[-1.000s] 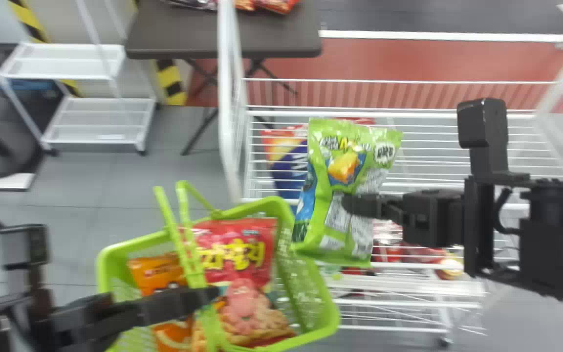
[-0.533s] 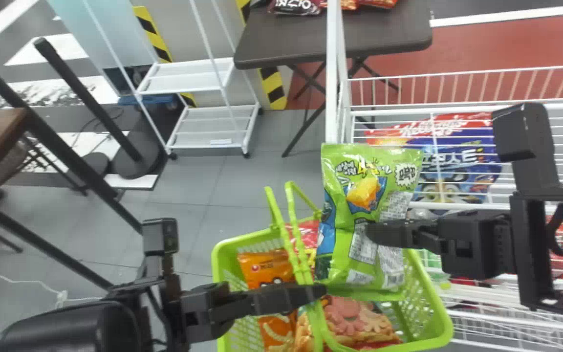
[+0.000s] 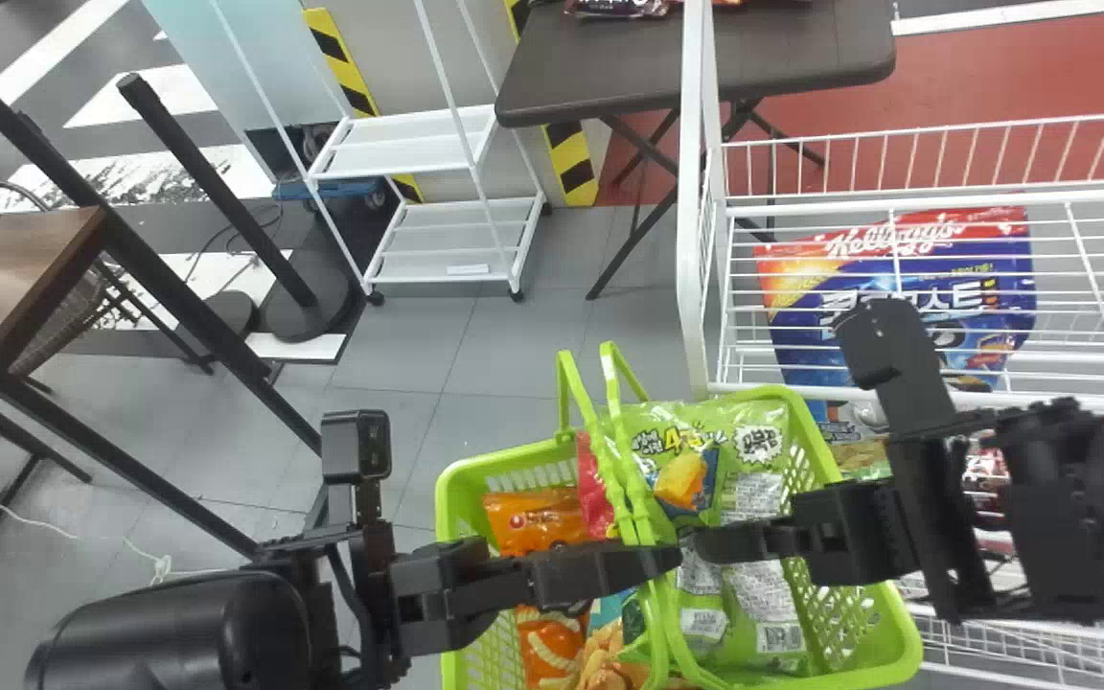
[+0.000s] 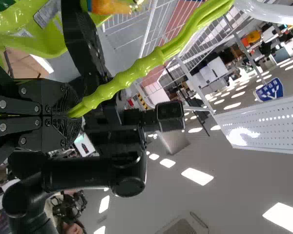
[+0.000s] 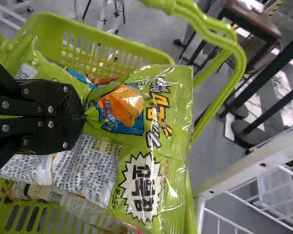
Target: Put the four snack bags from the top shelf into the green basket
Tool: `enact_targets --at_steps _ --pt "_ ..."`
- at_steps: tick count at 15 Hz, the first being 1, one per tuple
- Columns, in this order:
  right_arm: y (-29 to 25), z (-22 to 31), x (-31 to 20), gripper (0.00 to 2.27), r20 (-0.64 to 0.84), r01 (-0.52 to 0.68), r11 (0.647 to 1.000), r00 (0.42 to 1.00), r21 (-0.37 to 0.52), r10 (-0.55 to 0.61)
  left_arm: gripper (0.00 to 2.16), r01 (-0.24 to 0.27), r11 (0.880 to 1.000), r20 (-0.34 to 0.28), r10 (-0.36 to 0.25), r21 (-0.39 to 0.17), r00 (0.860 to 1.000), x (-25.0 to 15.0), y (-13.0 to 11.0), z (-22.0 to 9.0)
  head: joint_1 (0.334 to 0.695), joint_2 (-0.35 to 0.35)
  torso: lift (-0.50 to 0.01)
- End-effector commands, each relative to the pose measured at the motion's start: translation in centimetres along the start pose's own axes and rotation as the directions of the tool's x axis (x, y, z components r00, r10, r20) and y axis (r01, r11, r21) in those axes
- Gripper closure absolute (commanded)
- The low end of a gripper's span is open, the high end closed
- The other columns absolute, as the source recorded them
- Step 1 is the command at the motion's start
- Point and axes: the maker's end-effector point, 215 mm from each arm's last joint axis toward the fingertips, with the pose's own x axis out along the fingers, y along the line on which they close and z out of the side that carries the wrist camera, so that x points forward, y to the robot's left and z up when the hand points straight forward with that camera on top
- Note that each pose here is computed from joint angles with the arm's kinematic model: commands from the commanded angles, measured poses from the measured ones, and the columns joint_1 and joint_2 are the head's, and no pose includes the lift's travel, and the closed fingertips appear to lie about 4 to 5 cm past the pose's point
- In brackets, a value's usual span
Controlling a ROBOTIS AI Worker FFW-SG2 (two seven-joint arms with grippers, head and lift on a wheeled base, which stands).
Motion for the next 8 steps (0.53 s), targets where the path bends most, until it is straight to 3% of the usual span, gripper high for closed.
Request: enact_targets --at_steps 1,2,3,8 --pt "-1.5 -0.1 0.5 1.86 -0.034 0.044 0.999 0.998 -0.018 -0.044 2.15 0.013 1.000 -0.004 -0.013 0.000 1.000 0.0 -0.5 -0.1 0.695 0.350 -0.004" --pt "-1.4 -0.3 0.5 1.02 -0.037 0.033 0.999 0.999 -0.015 -0.034 2.15 0.011 1.000 -0.002 -0.011 0.001 1.000 -0.1 -0.4 -0.1 0.695 0.350 -0.004" --pt "-1.5 -0.5 0.2 0.02 -0.033 0.016 1.000 0.999 -0.005 -0.016 2.15 0.008 1.000 0.000 -0.008 0.002 1.000 -0.2 -0.4 0.0 0.695 0.350 -0.004" --pt "-0.5 3.6 -5.9 0.02 0.160 -0.097 0.995 0.983 0.027 0.091 2.15 -0.001 1.000 0.008 0.001 0.001 1.000 -0.7 -0.2 0.2 0.695 0.350 -0.004"
